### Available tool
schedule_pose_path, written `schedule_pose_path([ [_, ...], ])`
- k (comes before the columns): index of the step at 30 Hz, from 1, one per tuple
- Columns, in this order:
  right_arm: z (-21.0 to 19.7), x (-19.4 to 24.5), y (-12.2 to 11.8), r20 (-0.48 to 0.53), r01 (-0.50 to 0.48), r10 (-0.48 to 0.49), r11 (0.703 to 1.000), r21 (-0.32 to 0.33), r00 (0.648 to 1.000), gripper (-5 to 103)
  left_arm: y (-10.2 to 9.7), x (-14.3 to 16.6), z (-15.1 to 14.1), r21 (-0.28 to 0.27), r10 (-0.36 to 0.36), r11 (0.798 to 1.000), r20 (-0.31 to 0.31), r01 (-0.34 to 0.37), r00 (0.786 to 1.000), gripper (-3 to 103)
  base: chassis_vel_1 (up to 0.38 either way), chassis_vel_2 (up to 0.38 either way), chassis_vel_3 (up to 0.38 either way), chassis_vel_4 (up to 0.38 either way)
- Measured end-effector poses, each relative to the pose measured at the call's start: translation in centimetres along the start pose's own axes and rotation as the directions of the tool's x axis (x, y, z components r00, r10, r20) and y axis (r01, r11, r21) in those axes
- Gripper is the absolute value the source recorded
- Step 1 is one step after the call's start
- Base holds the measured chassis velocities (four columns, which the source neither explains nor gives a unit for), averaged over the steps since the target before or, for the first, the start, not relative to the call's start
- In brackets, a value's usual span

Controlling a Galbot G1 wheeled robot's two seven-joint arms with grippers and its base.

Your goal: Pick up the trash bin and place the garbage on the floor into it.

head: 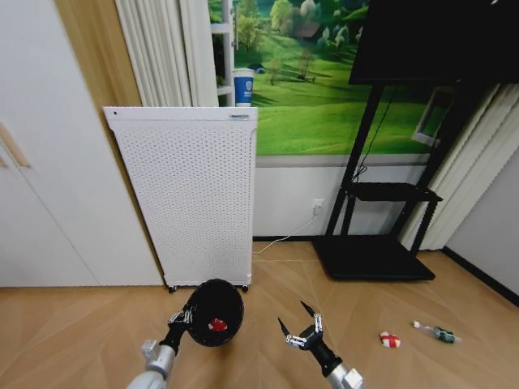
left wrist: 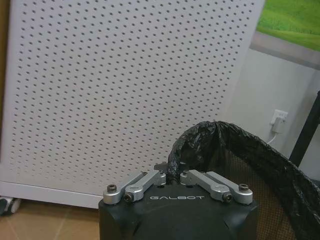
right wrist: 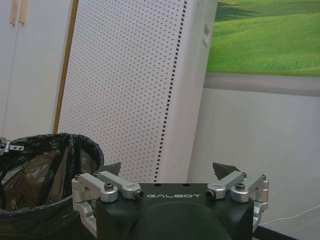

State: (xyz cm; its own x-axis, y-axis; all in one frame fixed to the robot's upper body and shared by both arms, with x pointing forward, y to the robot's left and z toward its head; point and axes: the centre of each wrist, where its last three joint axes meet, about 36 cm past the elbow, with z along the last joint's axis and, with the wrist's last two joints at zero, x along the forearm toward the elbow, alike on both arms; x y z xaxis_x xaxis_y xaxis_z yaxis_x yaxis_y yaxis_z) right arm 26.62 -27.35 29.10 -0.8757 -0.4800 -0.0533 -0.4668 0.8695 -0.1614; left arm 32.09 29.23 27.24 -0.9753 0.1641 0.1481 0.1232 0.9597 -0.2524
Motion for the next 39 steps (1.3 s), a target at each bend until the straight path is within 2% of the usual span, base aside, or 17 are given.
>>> schedule_pose_path([
  [12,0.8,-0.6,-0.7,0.013,-0.021,0.021,1.0,0.017,1.0,100,-0.2,0.0,0.0,0.002,0.001,1.0,0.005,-0.001,1.0,6,-0.25,-0.249,0.254,0.244],
  [28,1.0,-0.7,-1.1,0.003,-0.024,0.024,1.0,0.016,1.0,100,0.0,0.1,-0.2,0.002,-0.005,1.0,0.011,0.005,1.0,6,0.029,0.006,-0.01,-0.007],
  [39,1.0,-0.6,-1.1,0.006,-0.024,0.024,0.999,0.022,1.0,100,-0.1,0.3,0.0,0.003,-0.004,1.0,0.01,0.004,1.0,6,-0.093,-0.095,0.085,0.082],
])
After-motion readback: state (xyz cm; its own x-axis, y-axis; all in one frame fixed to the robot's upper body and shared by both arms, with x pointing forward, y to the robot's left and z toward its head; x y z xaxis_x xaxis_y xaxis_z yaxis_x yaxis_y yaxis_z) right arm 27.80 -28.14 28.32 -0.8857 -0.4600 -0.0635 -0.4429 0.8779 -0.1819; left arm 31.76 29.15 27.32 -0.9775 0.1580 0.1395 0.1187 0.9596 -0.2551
